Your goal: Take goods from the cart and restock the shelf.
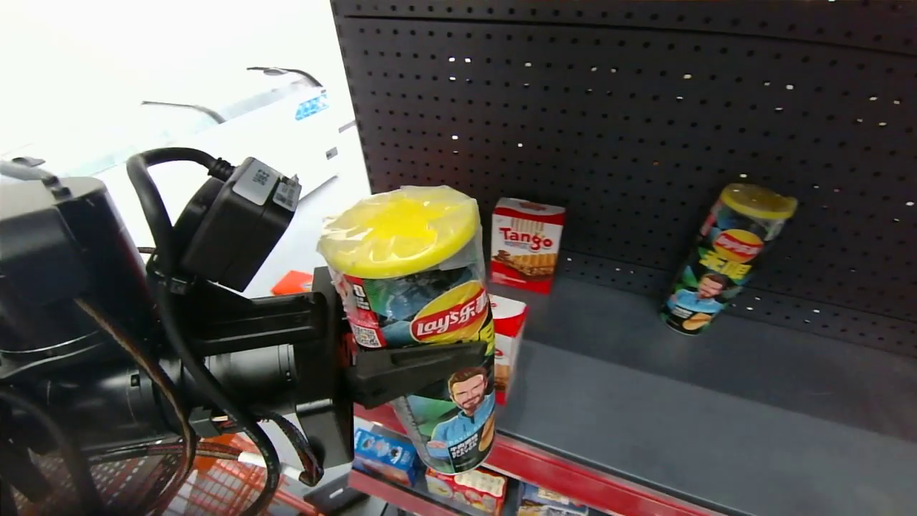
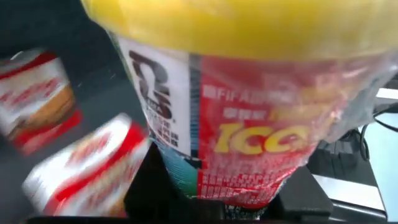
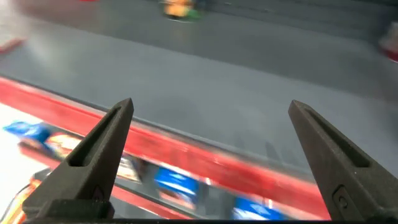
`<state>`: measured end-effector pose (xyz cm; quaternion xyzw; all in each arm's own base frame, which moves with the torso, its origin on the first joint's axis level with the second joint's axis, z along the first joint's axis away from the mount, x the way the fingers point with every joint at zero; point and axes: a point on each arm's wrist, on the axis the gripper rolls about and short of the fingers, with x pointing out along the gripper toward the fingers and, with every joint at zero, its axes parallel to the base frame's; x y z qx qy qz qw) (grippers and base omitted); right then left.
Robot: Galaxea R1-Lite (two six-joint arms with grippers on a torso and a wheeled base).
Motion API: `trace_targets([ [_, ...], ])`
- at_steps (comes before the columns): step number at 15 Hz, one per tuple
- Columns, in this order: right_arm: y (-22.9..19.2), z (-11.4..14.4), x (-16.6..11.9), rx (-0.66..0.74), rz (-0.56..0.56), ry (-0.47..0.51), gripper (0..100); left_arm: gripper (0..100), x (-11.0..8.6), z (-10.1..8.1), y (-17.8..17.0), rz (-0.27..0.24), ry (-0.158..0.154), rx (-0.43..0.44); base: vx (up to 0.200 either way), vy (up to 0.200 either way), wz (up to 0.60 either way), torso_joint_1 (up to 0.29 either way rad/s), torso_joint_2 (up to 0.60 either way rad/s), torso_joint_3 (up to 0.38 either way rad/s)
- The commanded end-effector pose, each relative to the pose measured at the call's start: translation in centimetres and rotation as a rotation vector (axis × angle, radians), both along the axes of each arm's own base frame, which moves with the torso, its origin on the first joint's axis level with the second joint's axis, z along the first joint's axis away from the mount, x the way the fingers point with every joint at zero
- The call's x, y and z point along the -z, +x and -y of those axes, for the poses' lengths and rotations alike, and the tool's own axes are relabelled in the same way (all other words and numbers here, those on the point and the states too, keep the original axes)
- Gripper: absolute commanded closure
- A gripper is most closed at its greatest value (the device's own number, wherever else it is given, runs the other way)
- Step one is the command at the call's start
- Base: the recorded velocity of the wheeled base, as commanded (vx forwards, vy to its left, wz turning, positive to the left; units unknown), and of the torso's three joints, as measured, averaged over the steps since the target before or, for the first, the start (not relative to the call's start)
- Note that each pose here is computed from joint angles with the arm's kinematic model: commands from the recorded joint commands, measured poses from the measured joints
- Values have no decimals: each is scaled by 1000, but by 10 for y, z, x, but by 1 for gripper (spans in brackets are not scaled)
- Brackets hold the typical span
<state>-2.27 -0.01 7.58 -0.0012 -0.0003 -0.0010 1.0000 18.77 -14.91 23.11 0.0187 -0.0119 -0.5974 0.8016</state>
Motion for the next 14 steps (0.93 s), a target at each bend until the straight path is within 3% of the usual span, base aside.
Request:
trace_targets([
  [1, 0, 0, 0, 1, -1, -1, 0, 100, -2, 2, 3, 5, -4, 0, 0, 0, -600, 2, -2, 2],
  [3, 0, 0, 0, 1, 1, -1, 0, 100, -4, 3, 4, 9, -7, -3, 0, 0, -600, 2, -7, -2],
  [14, 0, 0, 0, 1, 2, 1, 0, 100, -4, 1, 7, 14, -11, -15, 0, 0, -55, 0, 1, 0],
])
